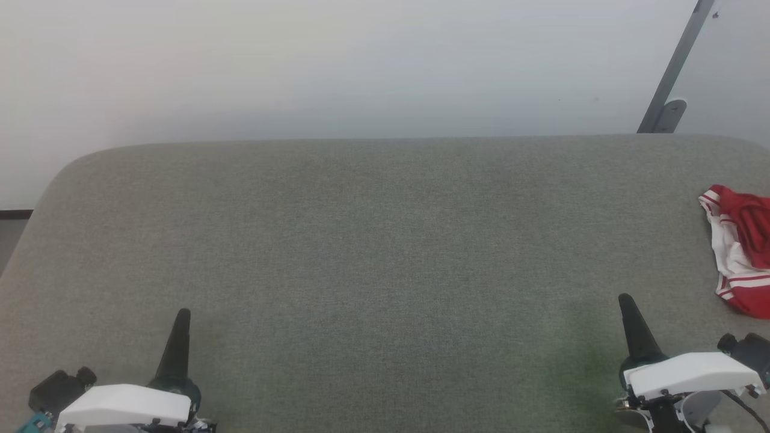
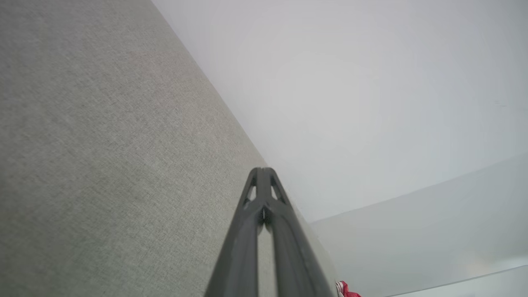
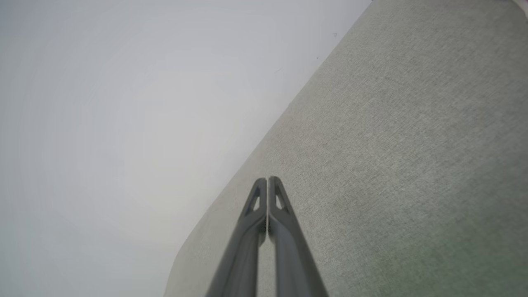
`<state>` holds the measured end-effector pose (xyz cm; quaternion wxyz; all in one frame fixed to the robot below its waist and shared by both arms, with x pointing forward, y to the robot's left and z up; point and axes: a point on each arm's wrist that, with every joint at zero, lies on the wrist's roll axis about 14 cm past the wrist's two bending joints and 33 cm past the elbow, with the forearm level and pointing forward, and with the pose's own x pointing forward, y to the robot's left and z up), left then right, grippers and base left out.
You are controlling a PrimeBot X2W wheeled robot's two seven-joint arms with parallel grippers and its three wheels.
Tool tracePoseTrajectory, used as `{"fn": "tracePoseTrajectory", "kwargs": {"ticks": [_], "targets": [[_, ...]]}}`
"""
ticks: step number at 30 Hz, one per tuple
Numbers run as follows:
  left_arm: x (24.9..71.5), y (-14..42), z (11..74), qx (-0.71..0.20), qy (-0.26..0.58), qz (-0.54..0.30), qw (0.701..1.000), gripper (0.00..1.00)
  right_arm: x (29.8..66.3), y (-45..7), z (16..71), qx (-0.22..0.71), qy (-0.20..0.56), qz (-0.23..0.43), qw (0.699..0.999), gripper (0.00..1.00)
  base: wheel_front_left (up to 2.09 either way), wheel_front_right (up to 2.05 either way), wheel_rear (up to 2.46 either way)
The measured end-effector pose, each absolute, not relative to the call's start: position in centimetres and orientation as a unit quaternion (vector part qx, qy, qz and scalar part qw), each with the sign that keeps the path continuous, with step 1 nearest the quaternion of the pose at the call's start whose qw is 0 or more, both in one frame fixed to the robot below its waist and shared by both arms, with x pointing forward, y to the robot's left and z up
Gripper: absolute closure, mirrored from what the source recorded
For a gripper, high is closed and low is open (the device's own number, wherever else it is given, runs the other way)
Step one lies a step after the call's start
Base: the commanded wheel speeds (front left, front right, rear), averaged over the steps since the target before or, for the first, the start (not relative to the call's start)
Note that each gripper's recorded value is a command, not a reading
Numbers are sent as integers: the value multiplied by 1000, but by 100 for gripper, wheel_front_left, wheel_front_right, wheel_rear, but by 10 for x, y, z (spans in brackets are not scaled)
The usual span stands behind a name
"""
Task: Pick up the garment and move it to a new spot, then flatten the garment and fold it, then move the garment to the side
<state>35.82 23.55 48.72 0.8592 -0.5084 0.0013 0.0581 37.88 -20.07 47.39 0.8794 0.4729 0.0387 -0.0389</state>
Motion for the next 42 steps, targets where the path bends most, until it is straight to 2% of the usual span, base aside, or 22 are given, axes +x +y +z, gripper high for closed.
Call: {"fn": "tracePoseTrajectory", "kwargs": {"ticks": [42], "targets": [[378, 212, 496, -651, 5, 26, 759, 100, 385, -200, 492, 640, 18, -20, 768, 100, 0, 0, 0]]}}
